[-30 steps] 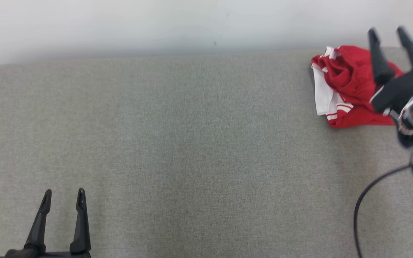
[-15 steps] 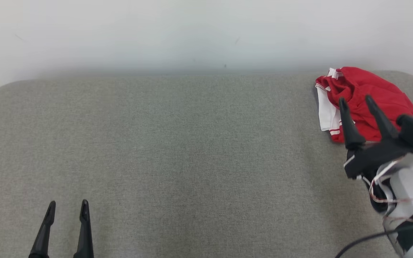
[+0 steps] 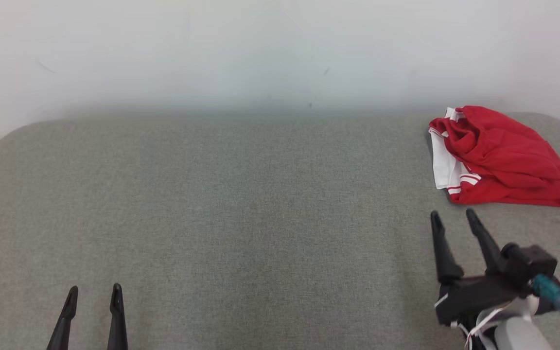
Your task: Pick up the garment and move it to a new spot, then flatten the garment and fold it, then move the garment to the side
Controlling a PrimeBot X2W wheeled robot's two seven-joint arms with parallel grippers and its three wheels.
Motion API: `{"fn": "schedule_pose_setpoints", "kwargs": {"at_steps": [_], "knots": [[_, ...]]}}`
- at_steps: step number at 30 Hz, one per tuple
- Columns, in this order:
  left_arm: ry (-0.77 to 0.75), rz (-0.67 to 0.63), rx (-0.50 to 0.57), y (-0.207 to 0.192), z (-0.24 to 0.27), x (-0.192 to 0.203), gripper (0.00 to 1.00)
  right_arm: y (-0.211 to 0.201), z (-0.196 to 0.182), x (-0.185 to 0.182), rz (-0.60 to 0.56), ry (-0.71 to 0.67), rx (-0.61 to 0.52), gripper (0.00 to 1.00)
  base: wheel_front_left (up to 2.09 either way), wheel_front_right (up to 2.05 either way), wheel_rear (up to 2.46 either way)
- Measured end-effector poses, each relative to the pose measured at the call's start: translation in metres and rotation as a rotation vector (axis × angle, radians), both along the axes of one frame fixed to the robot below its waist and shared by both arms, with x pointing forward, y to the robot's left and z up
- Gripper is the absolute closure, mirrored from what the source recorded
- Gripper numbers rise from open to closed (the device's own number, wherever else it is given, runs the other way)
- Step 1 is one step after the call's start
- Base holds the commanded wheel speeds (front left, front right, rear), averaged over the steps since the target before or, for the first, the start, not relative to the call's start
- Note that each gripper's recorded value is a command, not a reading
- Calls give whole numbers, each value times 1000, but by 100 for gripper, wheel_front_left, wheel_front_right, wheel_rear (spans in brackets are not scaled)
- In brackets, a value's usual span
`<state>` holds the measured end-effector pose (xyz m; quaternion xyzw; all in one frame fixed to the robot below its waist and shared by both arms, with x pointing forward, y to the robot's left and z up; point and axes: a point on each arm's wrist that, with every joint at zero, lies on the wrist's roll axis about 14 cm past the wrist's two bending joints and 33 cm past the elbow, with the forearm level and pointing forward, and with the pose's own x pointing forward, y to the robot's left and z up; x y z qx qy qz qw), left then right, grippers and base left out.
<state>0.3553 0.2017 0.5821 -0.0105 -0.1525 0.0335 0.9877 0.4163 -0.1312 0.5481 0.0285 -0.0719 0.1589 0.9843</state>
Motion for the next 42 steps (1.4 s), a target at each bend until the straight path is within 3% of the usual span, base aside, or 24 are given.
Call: {"fn": "schedule_pose_setpoints", "kwargs": {"at_steps": [15, 42], "knots": [[12, 15, -16, 1, -4, -12, 0, 20, 9, -46, -14, -38, -38, 0, 0, 0, 0], [61, -31, -22, -6, -16, -10, 0, 18, 3, -56, -34, 3, -37, 0, 0, 0, 0]]}}
